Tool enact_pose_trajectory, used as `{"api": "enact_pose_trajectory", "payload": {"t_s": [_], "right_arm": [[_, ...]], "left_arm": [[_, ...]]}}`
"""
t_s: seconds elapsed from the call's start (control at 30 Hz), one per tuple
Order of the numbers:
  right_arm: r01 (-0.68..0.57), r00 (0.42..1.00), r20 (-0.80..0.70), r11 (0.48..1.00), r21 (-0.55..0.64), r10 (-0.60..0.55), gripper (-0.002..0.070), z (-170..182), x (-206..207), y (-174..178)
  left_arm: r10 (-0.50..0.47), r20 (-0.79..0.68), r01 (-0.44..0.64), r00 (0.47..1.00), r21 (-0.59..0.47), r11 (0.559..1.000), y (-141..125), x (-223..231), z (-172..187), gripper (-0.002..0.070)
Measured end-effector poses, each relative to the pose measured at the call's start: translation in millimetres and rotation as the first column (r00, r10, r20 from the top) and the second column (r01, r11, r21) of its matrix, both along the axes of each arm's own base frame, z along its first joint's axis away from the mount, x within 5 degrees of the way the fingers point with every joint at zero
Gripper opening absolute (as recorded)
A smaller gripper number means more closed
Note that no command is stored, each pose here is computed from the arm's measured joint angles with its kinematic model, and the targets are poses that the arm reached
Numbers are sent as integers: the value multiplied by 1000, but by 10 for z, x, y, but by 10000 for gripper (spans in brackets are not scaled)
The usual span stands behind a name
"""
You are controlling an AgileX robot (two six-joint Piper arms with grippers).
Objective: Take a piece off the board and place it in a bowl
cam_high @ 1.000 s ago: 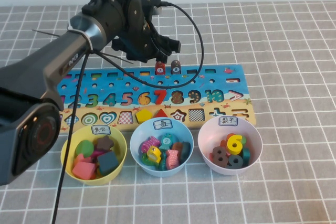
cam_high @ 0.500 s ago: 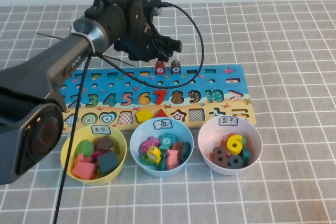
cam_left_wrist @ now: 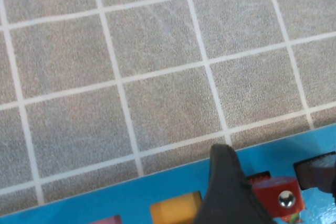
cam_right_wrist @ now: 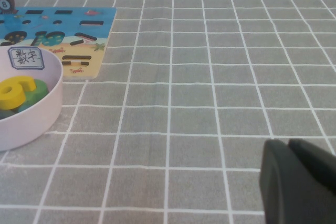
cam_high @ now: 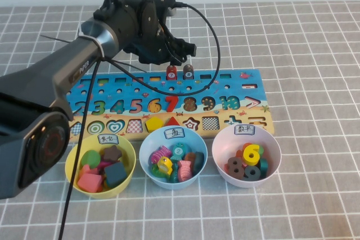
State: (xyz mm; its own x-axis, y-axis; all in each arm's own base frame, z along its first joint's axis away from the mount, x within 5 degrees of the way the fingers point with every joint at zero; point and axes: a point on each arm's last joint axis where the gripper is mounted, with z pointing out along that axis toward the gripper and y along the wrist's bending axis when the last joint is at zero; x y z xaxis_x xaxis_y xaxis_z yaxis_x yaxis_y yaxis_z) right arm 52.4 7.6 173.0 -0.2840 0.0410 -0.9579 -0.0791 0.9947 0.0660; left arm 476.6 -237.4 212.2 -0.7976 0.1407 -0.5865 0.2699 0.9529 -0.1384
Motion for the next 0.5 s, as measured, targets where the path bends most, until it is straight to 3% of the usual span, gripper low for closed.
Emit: {"api": "enact_pose_trajectory", "payload": {"t_s": [0.5], "right_arm": [[0,1000,0,1000,0,0,-17,0,0,0]], "left_arm": [[-1,-14,2,1000,18,1000,-8,30,-151,361]]}}
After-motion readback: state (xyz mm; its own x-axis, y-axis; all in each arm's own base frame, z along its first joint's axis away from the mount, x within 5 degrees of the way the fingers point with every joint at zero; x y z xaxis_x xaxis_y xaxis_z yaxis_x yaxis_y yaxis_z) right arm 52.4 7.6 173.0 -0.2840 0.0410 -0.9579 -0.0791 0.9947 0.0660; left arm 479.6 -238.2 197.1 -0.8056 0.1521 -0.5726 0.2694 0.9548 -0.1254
